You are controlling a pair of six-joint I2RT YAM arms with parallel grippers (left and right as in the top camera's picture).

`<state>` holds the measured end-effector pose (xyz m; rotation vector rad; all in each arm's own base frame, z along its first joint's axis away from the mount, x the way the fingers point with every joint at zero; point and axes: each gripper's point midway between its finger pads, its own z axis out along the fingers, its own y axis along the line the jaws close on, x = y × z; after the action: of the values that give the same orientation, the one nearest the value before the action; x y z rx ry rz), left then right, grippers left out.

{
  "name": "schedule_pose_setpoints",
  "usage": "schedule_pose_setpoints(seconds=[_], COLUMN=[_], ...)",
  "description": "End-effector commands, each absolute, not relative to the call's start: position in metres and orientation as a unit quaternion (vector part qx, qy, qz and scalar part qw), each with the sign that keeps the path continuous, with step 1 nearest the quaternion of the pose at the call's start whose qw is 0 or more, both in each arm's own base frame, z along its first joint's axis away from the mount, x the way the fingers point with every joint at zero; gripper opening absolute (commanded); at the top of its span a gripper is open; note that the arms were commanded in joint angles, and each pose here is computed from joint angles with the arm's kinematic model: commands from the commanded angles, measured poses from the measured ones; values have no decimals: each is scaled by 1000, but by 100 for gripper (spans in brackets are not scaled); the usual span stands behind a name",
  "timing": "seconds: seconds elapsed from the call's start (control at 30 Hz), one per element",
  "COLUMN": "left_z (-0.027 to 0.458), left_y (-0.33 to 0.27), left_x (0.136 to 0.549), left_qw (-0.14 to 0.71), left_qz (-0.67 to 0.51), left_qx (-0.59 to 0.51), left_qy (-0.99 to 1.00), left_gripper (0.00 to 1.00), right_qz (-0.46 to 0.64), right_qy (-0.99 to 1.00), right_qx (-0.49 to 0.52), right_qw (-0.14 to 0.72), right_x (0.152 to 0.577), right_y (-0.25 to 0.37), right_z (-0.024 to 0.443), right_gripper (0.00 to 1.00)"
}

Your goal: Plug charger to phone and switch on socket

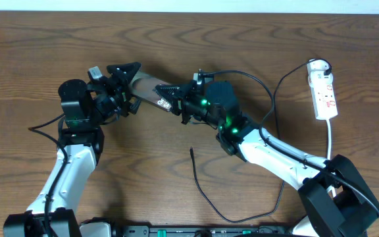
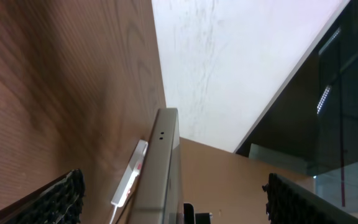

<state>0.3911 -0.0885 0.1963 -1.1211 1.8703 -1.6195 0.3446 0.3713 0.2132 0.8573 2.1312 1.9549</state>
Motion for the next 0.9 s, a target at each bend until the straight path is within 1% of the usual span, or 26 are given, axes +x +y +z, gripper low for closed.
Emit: schedule_pose_setpoints(seconds=[0.0, 0.4, 0.43, 0.5, 0.63, 0.87], left_z=[201, 200, 200, 200, 200, 200], left_y=[-91, -89, -89, -89, -89, -88], left_x=[390, 392, 392, 392, 392, 392], left_qw=[223, 230, 232, 234, 234, 237], left_qz=[-583, -578, -577, -577, -577, -575], left_qx=[-391, -395, -393, -391, -391, -389], left_qy=[677, 676, 677, 678, 678, 679], left_gripper=[90, 89, 86, 77, 64, 52], right_qz=[658, 667, 667, 667, 667, 667], right_qy=[696, 690, 690, 690, 690, 691], right_qx=[280, 273, 273, 273, 273, 272], right_qw=[67, 70, 70, 70, 70, 69], right_x=[343, 342, 342, 342, 342, 340], right_y=[377, 379, 380, 380, 380, 381], right_z=[224, 230, 230, 230, 230, 230], right_gripper=[1, 1, 1, 1, 1, 1])
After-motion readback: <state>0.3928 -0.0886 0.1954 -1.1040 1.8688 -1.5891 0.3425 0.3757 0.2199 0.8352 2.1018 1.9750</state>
